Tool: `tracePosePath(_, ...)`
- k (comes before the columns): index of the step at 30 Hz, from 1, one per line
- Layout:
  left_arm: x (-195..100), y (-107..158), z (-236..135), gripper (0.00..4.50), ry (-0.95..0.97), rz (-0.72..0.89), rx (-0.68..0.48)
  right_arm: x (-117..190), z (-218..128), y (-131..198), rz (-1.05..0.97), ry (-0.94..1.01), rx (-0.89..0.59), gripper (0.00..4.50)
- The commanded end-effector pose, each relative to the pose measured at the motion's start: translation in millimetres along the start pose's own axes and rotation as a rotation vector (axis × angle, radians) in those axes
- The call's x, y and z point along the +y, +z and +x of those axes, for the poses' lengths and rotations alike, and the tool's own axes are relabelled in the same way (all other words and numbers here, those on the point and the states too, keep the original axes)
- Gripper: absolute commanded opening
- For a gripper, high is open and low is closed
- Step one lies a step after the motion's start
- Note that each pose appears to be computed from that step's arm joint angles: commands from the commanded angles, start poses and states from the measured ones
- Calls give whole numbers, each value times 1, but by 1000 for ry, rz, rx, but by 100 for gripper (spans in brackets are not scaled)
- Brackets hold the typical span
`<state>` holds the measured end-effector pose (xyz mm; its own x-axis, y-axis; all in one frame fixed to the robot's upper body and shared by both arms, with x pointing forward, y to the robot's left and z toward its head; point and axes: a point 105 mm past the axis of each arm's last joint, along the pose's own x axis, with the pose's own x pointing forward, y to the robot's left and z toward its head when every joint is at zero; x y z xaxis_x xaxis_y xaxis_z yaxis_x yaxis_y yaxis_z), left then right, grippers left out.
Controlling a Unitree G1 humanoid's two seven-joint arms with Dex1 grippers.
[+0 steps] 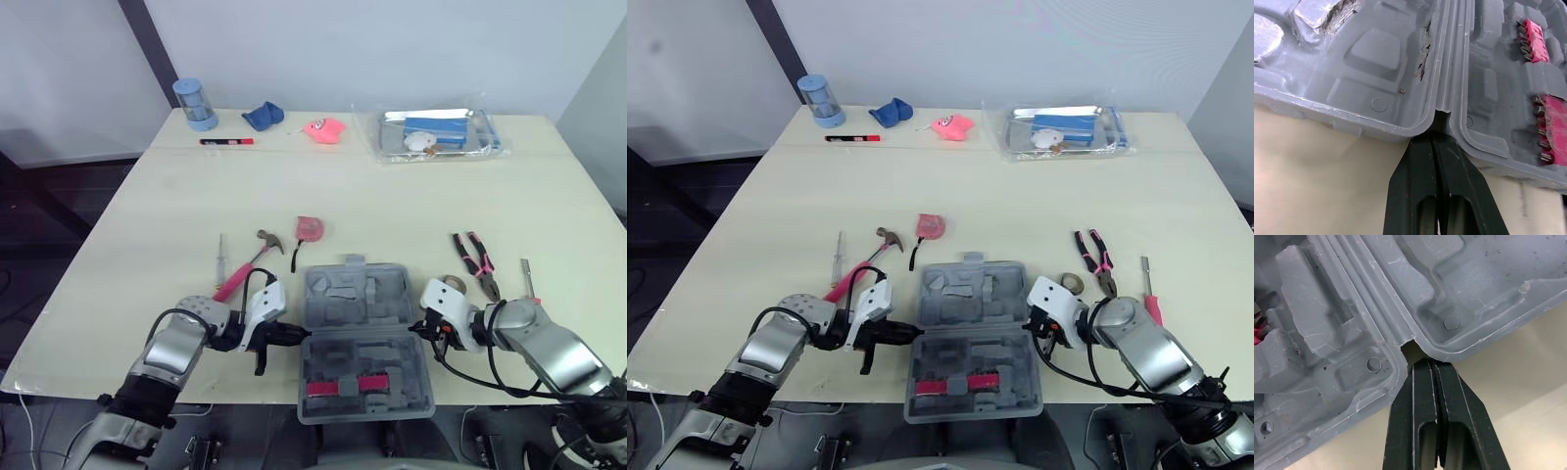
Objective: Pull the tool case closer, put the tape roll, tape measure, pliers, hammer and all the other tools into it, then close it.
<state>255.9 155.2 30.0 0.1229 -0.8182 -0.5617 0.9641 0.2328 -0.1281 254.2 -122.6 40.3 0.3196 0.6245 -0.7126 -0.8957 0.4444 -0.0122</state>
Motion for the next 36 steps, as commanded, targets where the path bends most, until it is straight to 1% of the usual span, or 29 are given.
tracePosePath(1, -10, 5, 4, 10, -34, 21, -13, 3, -8, 6, -13, -5, -31, 1)
tracePosePath(12, -15, 5, 9, 10, -49, 18, -9, 6, -14, -7, 28, -24, -11, 1)
tracePosePath(21, -18, 6, 15, 10, -62, 25, -19, 5, -18, -10, 41, -41, -8, 1)
tracePosePath(25, -19, 6, 18, 10, -66, 29, -20, 6, -16, -9, 30, -33, -21, 1)
tracePosePath(31, -17, 8, 20, 10, -70, 41, -20, 10, -12, -5, -41, 4, -12, 1)
tracePosePath(36, -16, 10, 21, 10, -69, 47, -23, 11, -12, -4, -41, 9, -12, 1)
